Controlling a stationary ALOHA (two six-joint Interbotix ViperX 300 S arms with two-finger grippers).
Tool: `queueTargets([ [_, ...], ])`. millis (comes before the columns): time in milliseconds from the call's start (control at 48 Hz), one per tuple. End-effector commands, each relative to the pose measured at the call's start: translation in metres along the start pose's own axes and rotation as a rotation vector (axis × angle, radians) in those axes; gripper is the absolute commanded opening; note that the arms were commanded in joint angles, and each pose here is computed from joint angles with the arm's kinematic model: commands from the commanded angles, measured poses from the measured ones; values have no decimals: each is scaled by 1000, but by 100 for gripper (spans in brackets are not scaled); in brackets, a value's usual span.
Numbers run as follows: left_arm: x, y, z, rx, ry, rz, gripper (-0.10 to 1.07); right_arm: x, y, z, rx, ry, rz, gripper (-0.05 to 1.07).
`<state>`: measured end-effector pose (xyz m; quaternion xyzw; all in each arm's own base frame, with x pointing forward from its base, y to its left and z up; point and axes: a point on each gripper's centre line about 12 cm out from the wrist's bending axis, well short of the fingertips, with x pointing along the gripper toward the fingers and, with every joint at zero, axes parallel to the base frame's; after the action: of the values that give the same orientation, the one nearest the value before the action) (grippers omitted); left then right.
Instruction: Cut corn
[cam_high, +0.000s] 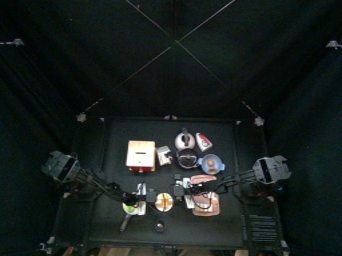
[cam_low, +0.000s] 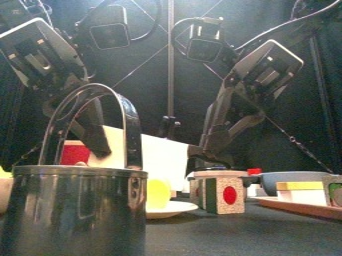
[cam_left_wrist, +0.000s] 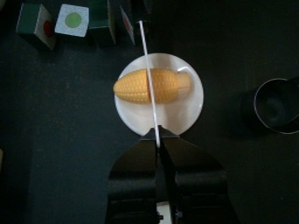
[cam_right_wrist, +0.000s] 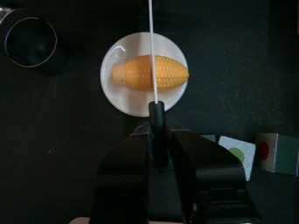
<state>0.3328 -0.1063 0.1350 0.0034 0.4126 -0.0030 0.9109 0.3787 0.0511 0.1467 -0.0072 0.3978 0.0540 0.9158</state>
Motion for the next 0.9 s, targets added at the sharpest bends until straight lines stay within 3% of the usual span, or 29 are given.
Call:
queueTargets([
  [0,1,-2,2,-1,-3,-3,34,-5,-1,13,6,-42,-1,51],
  [875,16,-2,-12,12,51,6,34,5,0,7,17,-15,2,51],
])
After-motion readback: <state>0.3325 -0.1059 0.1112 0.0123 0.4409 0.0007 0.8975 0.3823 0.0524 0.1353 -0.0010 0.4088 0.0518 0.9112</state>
